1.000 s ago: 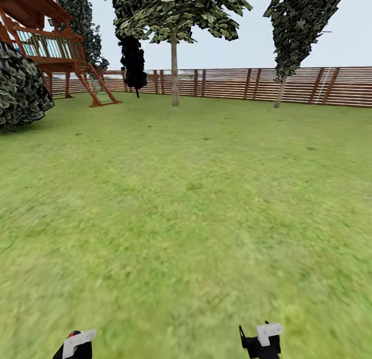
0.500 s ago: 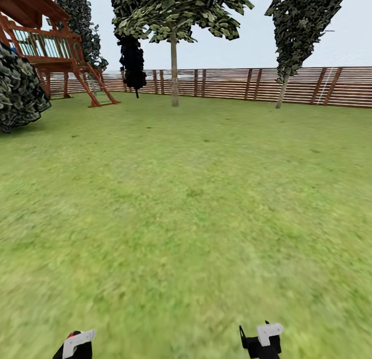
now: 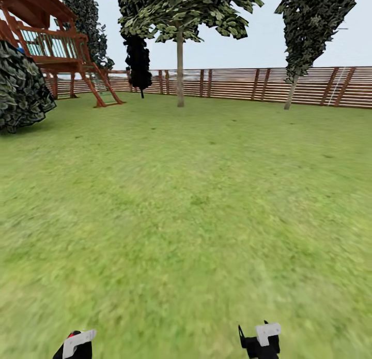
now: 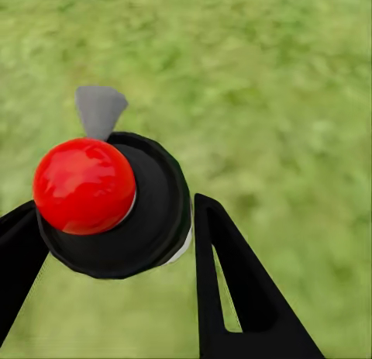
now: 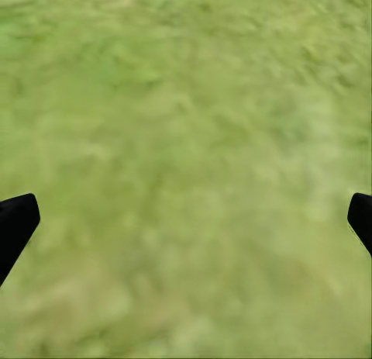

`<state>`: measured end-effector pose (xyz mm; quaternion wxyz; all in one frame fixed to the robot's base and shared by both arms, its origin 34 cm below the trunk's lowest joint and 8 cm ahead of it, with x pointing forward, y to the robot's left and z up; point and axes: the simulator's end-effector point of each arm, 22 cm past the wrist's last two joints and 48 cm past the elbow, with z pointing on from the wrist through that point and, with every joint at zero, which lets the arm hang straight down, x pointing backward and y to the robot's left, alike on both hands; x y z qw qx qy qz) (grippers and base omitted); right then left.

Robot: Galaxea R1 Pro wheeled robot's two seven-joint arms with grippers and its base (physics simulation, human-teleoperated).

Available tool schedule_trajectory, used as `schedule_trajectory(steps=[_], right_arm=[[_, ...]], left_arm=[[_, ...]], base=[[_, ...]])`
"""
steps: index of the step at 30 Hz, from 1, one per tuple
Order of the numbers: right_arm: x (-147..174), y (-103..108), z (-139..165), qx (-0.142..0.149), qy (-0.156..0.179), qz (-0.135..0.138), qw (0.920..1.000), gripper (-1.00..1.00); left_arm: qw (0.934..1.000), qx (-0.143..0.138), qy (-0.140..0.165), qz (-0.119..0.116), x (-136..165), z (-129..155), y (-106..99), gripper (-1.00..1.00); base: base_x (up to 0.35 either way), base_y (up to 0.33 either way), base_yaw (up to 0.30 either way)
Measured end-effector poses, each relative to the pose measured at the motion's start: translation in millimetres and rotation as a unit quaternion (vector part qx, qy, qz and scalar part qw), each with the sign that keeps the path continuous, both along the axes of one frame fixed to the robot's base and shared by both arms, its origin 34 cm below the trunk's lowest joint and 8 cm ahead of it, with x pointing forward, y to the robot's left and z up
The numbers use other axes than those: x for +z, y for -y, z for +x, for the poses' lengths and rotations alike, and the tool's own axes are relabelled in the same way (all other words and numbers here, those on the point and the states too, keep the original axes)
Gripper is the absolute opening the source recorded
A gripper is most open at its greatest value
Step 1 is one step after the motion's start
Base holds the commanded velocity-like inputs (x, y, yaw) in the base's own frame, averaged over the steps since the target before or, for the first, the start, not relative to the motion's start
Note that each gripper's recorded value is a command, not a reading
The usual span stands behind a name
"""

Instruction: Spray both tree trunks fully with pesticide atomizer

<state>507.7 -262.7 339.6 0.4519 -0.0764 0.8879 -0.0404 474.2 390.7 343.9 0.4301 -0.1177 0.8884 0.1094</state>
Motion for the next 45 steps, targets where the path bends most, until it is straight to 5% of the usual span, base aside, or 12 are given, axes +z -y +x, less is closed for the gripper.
schedule_trajectory(steps=[45], right_arm=[[0.0,1.0,0.0,0.0,0.0,-0.001,1.0,1.0]], left_arm=[[1.0,0.0,-0.001,0.0,-0.2,-0.1,0.1,-1.0]], base=[[0.34,0.0,0.002]])
